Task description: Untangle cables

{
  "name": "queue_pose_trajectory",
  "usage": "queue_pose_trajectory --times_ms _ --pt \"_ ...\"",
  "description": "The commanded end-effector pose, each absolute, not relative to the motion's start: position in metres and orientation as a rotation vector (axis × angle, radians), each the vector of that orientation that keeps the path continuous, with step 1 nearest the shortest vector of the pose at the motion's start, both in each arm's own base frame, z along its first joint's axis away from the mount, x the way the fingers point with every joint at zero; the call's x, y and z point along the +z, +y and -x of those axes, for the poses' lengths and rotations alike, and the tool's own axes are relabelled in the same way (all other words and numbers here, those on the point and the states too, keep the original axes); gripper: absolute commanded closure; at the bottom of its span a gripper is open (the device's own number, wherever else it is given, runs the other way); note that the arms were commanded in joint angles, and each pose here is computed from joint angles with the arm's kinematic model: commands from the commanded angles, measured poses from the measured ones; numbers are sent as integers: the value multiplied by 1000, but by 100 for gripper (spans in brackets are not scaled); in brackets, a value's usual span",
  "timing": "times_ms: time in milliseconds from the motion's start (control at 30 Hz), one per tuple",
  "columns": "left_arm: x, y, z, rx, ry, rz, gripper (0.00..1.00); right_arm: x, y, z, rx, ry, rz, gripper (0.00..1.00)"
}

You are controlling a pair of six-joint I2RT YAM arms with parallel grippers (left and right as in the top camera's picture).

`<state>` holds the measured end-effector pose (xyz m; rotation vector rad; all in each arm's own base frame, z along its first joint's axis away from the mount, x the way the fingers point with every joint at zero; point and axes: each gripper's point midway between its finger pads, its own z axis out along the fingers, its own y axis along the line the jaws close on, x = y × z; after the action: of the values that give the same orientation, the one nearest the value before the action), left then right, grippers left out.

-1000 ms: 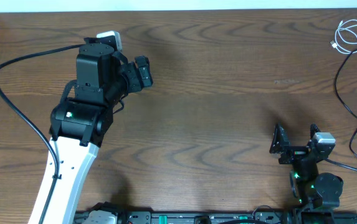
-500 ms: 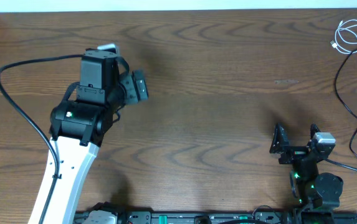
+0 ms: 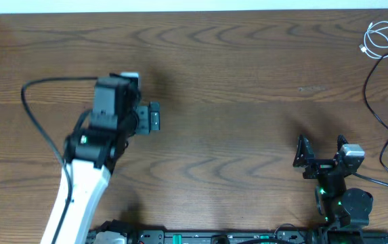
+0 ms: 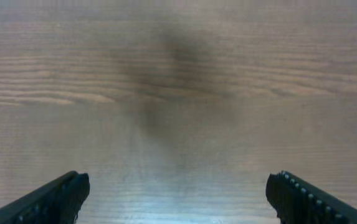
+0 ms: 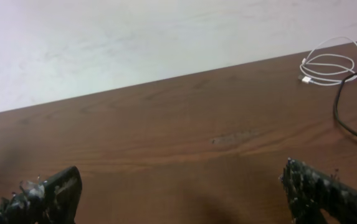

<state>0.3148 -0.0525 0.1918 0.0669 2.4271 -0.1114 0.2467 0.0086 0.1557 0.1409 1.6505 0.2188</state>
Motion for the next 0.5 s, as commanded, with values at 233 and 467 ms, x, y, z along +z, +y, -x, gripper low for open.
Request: queue_pose_trajectory --times_ms 233,467 --pt "173 -21 -292 -116 2016 -20 4 156 9 -246 207 1648 -129 1" --pt "152 -14 -271 -89 1879 2 4 156 9 -246 207 1648 -129 1"
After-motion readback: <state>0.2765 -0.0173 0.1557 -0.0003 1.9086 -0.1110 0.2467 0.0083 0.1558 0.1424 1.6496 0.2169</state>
